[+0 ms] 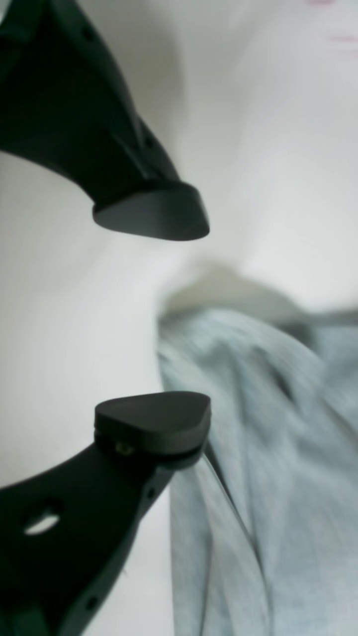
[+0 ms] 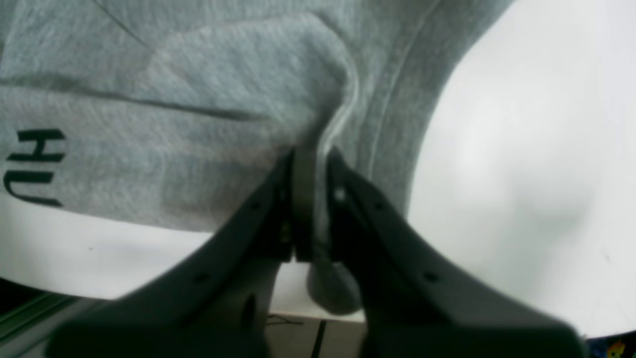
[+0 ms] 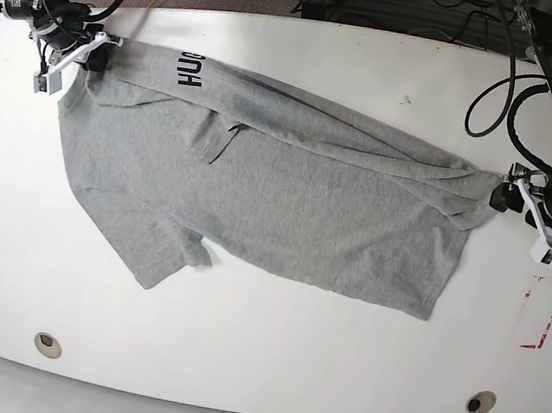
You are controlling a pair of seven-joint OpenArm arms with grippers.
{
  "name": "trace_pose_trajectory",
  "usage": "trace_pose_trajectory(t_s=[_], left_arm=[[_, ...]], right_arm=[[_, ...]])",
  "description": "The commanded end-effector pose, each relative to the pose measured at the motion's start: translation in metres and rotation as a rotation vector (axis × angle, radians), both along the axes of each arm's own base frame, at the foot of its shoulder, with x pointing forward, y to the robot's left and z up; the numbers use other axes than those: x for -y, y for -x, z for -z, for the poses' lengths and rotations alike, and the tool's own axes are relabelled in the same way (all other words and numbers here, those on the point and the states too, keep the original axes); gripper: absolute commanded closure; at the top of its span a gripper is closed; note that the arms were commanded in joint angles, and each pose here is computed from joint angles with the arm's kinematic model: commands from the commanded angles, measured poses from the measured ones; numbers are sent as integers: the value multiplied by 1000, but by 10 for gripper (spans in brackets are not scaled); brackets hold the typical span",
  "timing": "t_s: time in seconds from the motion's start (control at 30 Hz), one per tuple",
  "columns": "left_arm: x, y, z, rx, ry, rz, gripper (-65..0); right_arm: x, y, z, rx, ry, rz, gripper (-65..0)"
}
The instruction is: Fold the T-shirt properly
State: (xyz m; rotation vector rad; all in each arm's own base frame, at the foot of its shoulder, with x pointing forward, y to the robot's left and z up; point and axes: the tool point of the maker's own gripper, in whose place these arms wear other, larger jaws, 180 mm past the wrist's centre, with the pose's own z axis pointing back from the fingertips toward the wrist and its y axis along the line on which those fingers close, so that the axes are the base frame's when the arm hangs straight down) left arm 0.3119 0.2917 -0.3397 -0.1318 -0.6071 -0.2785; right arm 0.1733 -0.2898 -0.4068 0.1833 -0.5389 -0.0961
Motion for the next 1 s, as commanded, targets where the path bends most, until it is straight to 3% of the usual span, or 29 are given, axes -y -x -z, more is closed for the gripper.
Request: trace_pose_trajectory(t_s=[0.0,0.63,0.7,0.87,0.97], left_arm=[[-12,0,7,-13,48,-48,-447],[6,13,47,-116,161,-75,-435],[8,13,48,-121,159,-64,-382],[11,9,47,-104,161,-56,-143],[11,5,44,-78,164,-60,-111]], right_arm=[[5,-8,-10,39,16,-4,-33],[4,-8,-10,40,15,-4,-33],[4,-8,-10,40,15,-4,-33],[5,-8,-10,39,16,-4,-33],[4,-8,-10,41,14,-4,-33]])
